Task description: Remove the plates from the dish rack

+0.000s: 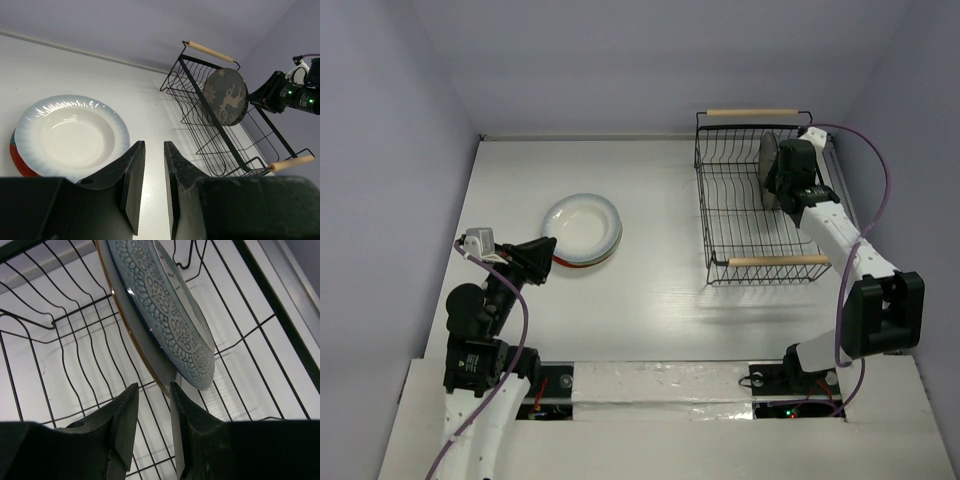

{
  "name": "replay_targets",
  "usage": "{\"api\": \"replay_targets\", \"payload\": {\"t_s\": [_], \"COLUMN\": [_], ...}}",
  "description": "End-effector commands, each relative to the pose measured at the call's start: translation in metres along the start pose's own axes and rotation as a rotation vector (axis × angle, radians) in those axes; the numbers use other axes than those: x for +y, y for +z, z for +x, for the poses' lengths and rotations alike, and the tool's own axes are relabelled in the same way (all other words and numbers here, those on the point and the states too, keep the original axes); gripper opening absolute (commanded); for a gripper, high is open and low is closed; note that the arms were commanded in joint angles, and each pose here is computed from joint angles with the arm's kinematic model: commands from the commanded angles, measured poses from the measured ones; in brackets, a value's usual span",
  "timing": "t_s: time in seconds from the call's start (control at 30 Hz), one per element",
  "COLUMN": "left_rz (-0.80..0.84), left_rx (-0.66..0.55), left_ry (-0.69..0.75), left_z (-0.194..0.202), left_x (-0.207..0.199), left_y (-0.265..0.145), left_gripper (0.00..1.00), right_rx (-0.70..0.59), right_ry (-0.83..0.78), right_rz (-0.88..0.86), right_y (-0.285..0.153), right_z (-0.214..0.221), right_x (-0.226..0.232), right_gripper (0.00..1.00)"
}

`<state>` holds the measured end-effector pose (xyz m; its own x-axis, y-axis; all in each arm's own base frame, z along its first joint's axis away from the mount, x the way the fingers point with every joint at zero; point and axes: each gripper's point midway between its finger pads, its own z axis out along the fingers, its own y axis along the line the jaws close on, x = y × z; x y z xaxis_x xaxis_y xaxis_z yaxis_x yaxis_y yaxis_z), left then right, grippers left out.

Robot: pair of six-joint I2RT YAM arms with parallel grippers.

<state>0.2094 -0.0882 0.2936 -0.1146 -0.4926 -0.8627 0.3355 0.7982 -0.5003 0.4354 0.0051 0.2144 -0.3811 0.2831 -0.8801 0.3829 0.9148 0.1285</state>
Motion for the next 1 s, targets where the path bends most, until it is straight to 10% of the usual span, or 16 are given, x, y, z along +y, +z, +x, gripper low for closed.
{"api": "replay_targets", "payload": {"t_s": [0.0,0.97], "left_rz": [0.036,0.040], "left_rx": [-0.033,-0.028], "left_ry": [0.013,0.015], "left_z": [-0.011,-0.011], "left_x": [-0.009,-0.010], "left_y": [0.001,0.002], "left_gripper": [0.19,0.20], "right_rx": [-0.054,0.012], "right_ry": [0.021,-0.134], "right_rz": [-0.047,0.211], "right_y": [-0.001,0.048], "right_z": [-0.026,-0.011], "right_x": [0.012,-0.016], "right_gripper": [0.37,0.34]}}
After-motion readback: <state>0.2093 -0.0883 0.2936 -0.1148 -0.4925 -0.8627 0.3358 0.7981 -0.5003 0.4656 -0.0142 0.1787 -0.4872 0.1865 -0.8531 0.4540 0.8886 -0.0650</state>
